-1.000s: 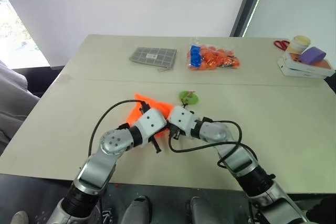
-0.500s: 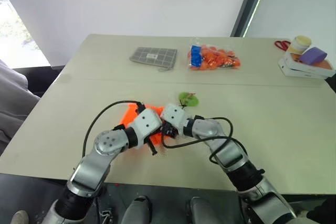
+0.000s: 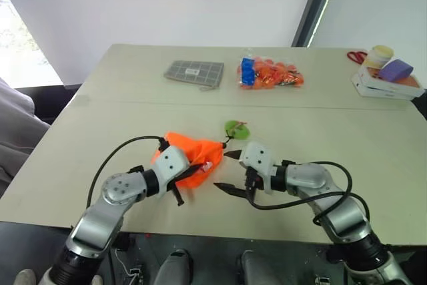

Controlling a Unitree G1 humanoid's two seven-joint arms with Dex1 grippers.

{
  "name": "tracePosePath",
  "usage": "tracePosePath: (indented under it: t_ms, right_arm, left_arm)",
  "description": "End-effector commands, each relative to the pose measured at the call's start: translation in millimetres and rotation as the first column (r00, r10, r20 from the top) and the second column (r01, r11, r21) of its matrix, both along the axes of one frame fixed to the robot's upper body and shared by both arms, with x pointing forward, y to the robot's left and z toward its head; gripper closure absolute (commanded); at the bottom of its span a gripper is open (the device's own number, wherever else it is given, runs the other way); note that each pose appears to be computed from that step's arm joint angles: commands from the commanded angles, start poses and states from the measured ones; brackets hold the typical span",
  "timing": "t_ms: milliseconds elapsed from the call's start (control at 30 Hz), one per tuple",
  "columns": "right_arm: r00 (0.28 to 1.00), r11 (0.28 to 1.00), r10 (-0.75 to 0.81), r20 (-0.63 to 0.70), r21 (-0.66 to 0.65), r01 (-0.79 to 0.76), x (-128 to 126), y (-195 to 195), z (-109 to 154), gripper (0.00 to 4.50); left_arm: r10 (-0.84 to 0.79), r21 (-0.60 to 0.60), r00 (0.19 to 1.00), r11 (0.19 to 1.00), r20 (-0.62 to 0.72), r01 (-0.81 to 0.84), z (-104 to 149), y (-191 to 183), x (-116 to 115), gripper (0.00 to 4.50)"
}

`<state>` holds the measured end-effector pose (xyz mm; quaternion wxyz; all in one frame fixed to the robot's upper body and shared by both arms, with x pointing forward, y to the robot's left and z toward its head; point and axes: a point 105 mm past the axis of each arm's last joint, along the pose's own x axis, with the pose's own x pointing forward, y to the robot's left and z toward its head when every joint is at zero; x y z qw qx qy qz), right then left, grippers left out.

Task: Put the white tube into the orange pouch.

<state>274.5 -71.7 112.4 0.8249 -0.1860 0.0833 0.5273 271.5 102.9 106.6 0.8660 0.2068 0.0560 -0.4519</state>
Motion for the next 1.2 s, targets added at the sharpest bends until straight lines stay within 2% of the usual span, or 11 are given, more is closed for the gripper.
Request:
tracePosePath:
  t_ms: [33, 200, 300, 400, 500, 633, 733, 833, 1033, 1067, 1200]
  right_arm:
    - [0.995, 0.994, -0.089, 0.043, 0.062, 0.086, 17.2, -17.5, 22.1, 0.08]
    - [0.977, 0.970, -0.212, 0.027, 0.129, 0.207, 46.3, -32.5, 30.6, 0.08]
    - [0.937, 0.930, -0.350, -0.006, 0.119, 0.348, 73.7, -41.4, 20.8, 0.08]
    - [0.898, 0.895, -0.435, -0.067, 0.081, 0.439, 88.8, -45.1, 4.7, 0.08]
    - [0.890, 0.887, -0.435, -0.134, 0.109, 0.450, 90.2, -38.1, 0.6, 0.00]
    - [0.880, 0.887, -0.444, -0.172, 0.060, 0.459, 89.3, -29.7, -13.4, 0.00]
    - [0.889, 0.902, -0.426, -0.167, -0.002, 0.432, 82.8, -24.0, -24.7, 0.00]
    - [0.893, 0.906, -0.422, -0.153, -0.033, 0.422, 79.9, -23.2, -29.8, 0.89]
    - [0.889, 0.897, -0.438, -0.131, -0.007, 0.441, 80.4, -27.7, -24.2, 4.06]
    - [0.888, 0.894, -0.444, -0.124, 0.001, 0.447, 80.6, -29.5, -22.1, 4.45]
    - [0.865, 0.861, -0.486, -0.125, 0.101, 0.499, 81.8, -43.2, -3.6, 4.45]
  left_arm:
    - [0.011, -0.009, 1.000, 1.000, 0.006, -0.011, 8.5, 20.9, -5.0, 4.50]
    - [0.003, 0.024, 0.999, 1.000, -0.040, -0.002, 3.9, 40.0, -13.7, 4.50]
    - [-0.014, 0.051, 0.998, 0.999, -0.061, 0.017, -1.8, 40.9, -16.7, 4.50]
    - [-0.047, -0.003, 0.992, 0.999, -0.116, 0.047, -4.3, 30.4, -23.0, 4.50]
    - [-0.060, -0.031, 0.989, 0.998, -0.138, 0.056, -3.8, 25.4, -26.1, 3.64]
    - [-0.033, -0.069, 0.990, 0.997, -0.139, 0.023, -1.3, 24.9, -24.4, 1.69]
    - [-0.009, -0.168, 0.990, 0.986, -0.139, -0.015, 10.0, 27.1, -21.5, 1.69]
    - [0.015, -0.286, 0.987, 0.956, -0.157, -0.060, 23.4, 34.1, -18.7, 1.61]
    - [0.115, -0.388, 0.982, 0.907, -0.150, -0.166, 35.9, 53.7, -5.8, 1.61]
    - [0.138, -0.404, 0.980, 0.896, -0.143, -0.185, 38.0, 56.8, -2.1, 1.61]
    - [0.210, -0.441, 0.970, 0.864, -0.124, -0.243, 41.2, 64.5, 13.4, 1.61]
